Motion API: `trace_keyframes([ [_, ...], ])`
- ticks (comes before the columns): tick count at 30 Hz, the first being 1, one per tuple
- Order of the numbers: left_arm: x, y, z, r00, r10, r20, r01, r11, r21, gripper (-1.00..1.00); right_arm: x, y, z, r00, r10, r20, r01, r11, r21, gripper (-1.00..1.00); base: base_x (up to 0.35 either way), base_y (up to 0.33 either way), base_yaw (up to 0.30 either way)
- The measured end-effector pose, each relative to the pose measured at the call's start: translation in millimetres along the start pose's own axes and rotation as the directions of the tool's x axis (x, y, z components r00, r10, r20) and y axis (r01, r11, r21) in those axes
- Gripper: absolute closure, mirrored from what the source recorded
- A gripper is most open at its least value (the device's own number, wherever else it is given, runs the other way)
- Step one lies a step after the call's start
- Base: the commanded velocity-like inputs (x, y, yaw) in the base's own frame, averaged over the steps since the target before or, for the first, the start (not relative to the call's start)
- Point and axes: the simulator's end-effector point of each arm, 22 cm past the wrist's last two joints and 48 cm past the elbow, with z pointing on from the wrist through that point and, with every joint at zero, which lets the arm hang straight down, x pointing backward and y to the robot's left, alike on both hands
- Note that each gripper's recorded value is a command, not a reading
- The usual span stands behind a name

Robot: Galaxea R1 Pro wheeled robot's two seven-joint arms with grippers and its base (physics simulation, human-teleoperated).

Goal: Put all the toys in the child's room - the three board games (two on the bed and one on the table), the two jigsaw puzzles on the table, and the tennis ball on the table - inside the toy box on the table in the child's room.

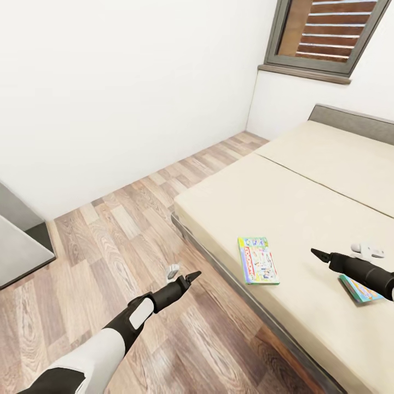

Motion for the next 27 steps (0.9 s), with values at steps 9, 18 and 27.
trace_keyframes([
  [9, -0.6, -1.4, 0.4, 1.000, -0.001, -0.004, 0.001, 1.000, 0.005, -1.00, 0.8, -0.2, 0.6, 1.000, 0.000, -0.002, 0.000, 1.000, 0.000, -1.00, 0.000, 0.000, -0.022],
  [18, -0.7, -3.9, 0.4, 1.000, -0.001, -0.005, 0.001, 1.000, 0.016, -1.00, 1.2, -0.3, 0.7, 1.000, 0.001, -0.002, -0.001, 1.000, 0.000, -1.00, 0.000, 0.000, -0.166],
  [27, -0.8, -5.2, 0.3, 1.000, -0.001, -0.005, 0.001, 1.000, 0.022, -1.00, 1.3, -0.3, 0.8, 1.000, 0.001, -0.003, -0.001, 1.000, 0.000, -1.00, 0.000, 0.000, -0.245],
])
